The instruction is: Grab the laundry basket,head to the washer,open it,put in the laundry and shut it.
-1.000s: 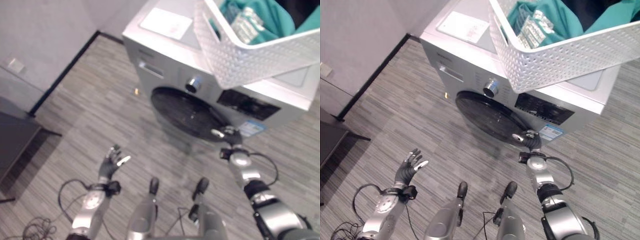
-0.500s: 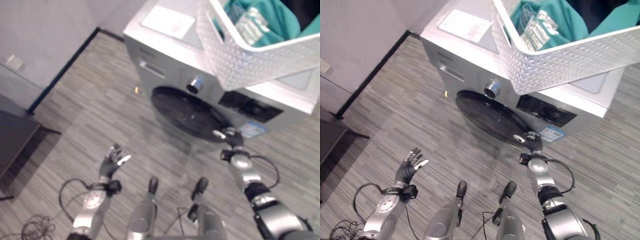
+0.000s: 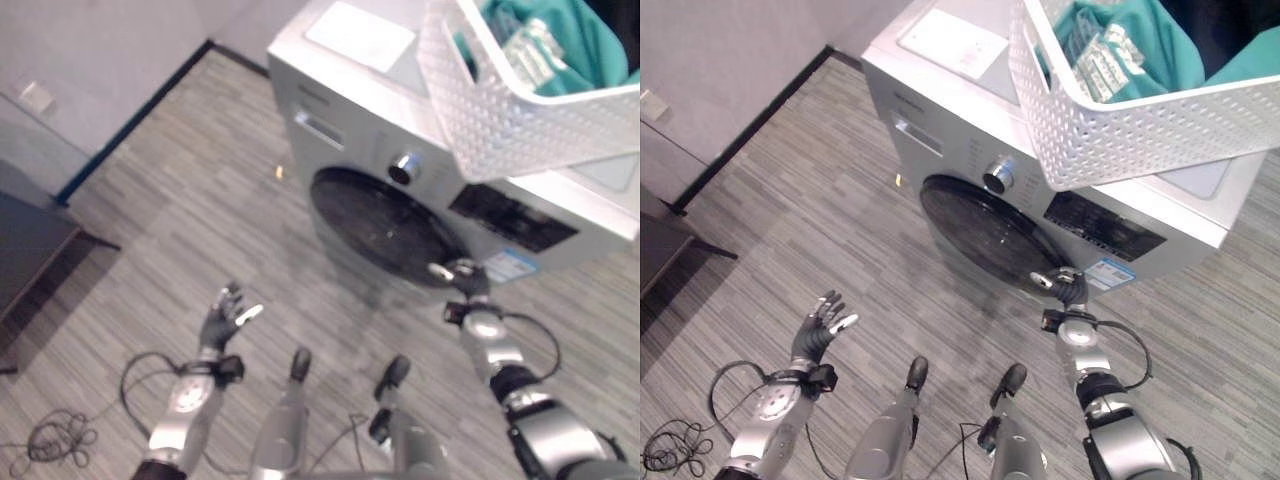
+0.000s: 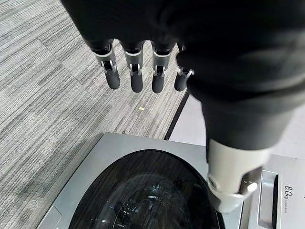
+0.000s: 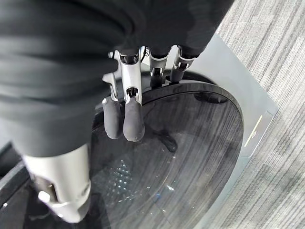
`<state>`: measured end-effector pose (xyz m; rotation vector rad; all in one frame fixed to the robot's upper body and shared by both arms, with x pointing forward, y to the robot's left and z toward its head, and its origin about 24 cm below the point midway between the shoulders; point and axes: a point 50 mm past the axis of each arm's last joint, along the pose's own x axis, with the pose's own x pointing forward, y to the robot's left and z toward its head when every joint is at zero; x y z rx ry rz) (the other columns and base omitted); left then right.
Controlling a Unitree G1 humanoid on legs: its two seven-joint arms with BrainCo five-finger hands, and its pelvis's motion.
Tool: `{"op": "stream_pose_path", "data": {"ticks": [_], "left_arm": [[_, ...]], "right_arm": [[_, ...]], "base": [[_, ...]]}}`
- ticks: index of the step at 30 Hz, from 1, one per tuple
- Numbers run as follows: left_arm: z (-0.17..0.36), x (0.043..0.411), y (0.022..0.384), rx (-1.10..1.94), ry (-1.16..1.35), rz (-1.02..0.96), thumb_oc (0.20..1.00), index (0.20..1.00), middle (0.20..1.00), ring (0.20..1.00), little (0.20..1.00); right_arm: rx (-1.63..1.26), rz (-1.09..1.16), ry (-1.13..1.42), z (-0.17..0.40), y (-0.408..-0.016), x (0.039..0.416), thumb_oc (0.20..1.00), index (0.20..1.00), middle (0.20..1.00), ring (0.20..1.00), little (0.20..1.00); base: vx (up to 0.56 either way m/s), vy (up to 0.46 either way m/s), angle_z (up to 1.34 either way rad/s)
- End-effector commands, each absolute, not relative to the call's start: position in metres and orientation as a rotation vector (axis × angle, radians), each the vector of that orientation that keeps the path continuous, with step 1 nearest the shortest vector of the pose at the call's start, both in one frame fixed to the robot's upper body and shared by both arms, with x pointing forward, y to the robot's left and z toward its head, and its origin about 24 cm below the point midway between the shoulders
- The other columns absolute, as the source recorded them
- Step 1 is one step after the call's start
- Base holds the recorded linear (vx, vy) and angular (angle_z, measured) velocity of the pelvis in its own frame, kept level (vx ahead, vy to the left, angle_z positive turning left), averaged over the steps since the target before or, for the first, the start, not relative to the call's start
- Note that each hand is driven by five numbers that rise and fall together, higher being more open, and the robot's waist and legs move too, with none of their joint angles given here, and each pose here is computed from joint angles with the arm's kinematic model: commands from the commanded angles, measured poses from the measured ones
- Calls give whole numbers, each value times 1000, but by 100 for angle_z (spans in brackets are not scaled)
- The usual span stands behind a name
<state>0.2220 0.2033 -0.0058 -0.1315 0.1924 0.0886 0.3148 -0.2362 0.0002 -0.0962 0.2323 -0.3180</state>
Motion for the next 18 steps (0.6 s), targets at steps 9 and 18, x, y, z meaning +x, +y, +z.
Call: {"op": "stream_pose_path", "data": {"ticks": [9, 18], "left_arm": [[35, 246, 186, -25, 18, -83, 1000, 1000, 1000, 1000, 1000], [41, 249, 184, -17, -6, -98, 1000, 1000, 1000, 1000, 1000]], "right_arm": [[-34, 573, 509, -33, 20, 274, 1000, 1000, 1000, 1000, 1000], [-19, 603, 466, -18, 33, 280, 1000, 1000, 1000, 1000, 1000]], "base": [[4, -21, 0], [0, 0, 0]]}}
